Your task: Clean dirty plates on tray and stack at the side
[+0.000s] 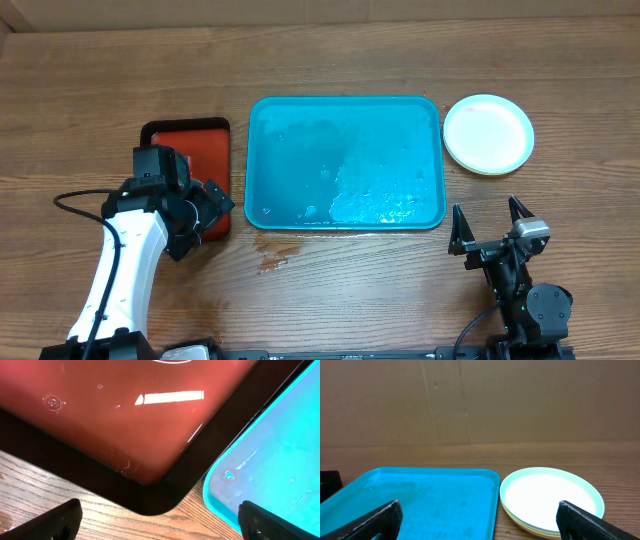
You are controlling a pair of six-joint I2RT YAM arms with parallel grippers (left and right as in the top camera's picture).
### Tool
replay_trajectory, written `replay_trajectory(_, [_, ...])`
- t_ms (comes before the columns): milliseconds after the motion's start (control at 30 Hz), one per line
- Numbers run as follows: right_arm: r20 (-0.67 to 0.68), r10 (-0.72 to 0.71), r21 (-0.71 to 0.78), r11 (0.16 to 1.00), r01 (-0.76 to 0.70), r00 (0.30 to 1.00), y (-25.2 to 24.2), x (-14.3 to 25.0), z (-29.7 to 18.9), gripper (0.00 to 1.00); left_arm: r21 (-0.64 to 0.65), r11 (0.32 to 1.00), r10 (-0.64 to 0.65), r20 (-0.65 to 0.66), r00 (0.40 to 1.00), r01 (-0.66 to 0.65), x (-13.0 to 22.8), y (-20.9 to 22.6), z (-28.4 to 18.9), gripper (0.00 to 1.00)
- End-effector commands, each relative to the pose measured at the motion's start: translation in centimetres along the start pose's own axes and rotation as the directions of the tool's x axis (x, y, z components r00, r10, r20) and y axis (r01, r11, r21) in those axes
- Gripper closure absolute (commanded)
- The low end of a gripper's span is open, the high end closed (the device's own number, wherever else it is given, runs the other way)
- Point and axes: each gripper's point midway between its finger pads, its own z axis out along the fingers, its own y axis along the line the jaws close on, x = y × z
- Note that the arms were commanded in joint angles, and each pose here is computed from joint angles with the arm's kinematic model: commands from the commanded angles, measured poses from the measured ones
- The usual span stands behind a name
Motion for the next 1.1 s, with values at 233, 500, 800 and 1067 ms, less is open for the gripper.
replay_trajectory(233, [0.006, -0.006, 0.018, 1.0, 0.006, 1.0, -0.4, 0.1, 0.0, 0.0, -0.009, 1.0, -0.016, -0.001, 1.0, 0.015, 0.0, 0.1, 0.2, 0.0])
replay_trajectory(500, [0.006, -0.006, 0.017, 1.0, 0.006, 1.0, -0.4, 0.1, 0.0, 0.0, -0.009, 1.0, -0.016, -0.001, 1.0, 0.015, 0.0, 0.1, 0.2, 0.0])
replay_trajectory(800, [0.006, -0.006, 0.017, 1.0, 0.006, 1.0, -0.4, 0.1, 0.0, 0.0, -0.013, 1.0, -0.012, -0.006, 1.0, 0.012, 0.2, 0.2, 0.2, 0.0])
replay_trajectory(1067, [0.006, -0.006, 0.018, 1.0, 0.006, 1.0, -0.4, 0.1, 0.0, 0.0, -0.02, 0.994, 0.106, 0.101, 0.989, -0.105, -1.4, 0.2, -0.7, 0.0])
